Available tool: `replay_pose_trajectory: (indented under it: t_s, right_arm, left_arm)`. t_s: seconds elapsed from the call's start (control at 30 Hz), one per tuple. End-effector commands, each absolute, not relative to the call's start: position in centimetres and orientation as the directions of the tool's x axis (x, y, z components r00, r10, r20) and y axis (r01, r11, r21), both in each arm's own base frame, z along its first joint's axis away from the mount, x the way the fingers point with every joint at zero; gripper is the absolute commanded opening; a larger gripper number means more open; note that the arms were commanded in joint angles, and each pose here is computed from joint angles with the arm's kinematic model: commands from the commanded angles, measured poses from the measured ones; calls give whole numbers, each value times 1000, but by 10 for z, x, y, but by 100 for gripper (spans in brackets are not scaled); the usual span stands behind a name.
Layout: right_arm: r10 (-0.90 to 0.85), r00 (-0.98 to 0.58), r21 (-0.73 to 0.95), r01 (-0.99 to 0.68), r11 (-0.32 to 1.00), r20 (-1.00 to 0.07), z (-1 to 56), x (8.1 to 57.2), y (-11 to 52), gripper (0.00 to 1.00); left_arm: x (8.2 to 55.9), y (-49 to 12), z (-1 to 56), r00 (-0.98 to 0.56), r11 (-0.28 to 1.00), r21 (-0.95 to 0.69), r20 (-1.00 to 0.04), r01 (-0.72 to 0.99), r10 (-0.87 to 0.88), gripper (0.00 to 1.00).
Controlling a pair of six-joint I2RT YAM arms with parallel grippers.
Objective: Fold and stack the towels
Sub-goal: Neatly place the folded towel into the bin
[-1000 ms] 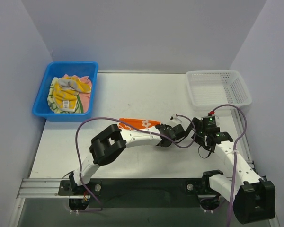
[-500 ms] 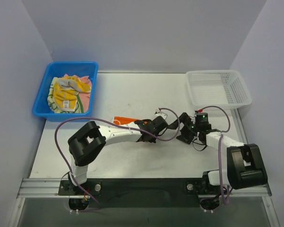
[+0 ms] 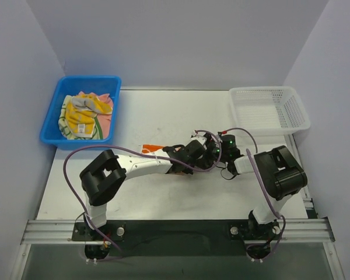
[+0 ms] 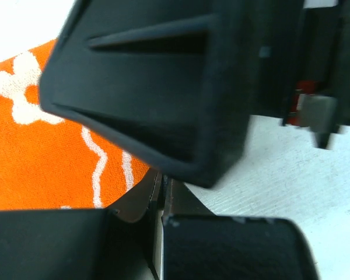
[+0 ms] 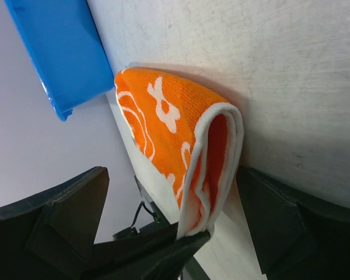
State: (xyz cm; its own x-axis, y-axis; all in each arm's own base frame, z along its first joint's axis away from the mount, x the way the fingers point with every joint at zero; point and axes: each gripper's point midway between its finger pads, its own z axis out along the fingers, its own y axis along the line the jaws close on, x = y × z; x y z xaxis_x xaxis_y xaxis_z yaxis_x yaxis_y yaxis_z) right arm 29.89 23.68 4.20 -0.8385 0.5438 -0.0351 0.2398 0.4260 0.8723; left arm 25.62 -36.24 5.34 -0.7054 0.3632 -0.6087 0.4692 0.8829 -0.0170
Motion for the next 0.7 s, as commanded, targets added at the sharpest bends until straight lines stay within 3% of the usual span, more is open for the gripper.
replay_pose_trajectory:
  t_s: [0.0, 0.53, 0.67]
  right_arm:
    - [582, -810, 757, 425, 496, 74, -12, 273, 227, 99]
    - [542, -830, 624, 492, 607, 128, -42, 246, 236, 94]
    - [541, -830, 630, 494, 600, 135, -47, 249, 240, 86]
  left_arm:
    - [266, -375, 91, -670, 878, -88, -683, 471, 292, 0]
    - [276, -378, 106, -667, 889, -111, -704, 444, 245, 0]
    - [275, -379, 107, -671, 888, -123, -702, 443, 238, 0]
